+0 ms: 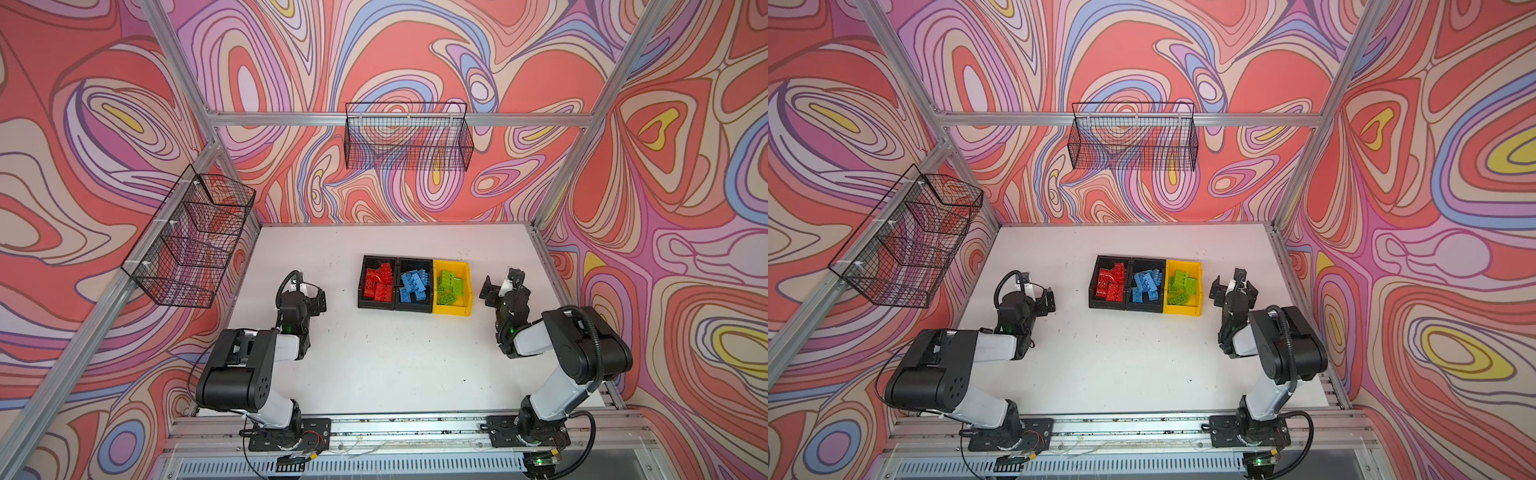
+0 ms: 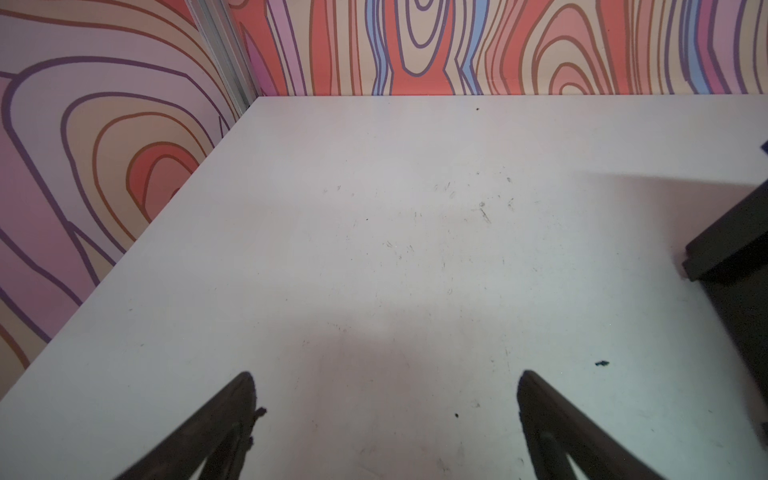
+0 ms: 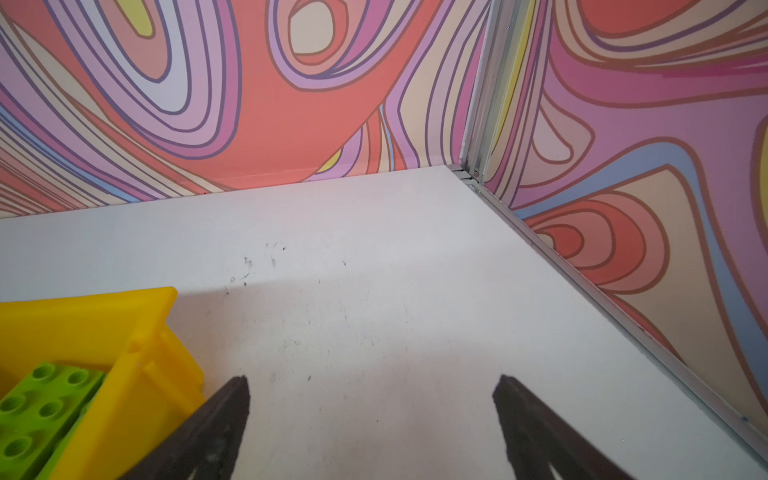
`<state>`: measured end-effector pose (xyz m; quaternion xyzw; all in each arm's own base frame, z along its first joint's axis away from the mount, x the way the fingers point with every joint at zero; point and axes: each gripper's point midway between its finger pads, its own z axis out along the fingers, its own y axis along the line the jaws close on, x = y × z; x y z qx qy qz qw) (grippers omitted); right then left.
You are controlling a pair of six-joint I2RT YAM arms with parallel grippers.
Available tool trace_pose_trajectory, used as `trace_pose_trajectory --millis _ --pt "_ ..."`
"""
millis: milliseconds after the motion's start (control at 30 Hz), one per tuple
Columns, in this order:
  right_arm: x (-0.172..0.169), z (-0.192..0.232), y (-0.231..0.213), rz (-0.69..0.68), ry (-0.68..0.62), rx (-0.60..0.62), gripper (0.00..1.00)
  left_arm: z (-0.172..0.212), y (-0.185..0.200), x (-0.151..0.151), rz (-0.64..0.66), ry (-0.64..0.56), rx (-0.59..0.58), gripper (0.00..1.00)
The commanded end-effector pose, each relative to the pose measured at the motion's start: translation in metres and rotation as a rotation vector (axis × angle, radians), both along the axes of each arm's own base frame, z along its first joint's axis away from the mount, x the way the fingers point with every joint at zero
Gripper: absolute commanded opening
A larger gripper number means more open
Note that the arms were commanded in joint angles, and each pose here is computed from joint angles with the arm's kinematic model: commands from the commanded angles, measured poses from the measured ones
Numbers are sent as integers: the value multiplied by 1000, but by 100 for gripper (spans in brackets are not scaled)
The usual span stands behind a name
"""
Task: Sort the legos into containers by color
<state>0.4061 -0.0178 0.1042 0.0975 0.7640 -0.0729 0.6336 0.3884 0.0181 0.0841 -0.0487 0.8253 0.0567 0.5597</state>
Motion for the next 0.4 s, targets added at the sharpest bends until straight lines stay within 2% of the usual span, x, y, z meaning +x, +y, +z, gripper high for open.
trace_pose_trajectory --millis 0,367 --pt "3 6 0 5 -26 -11 98 5 -1 4 -12 -20 -3 100" --pt "3 5 1 9 -20 -8 98 5 -1 4 -10 -21 -4 100"
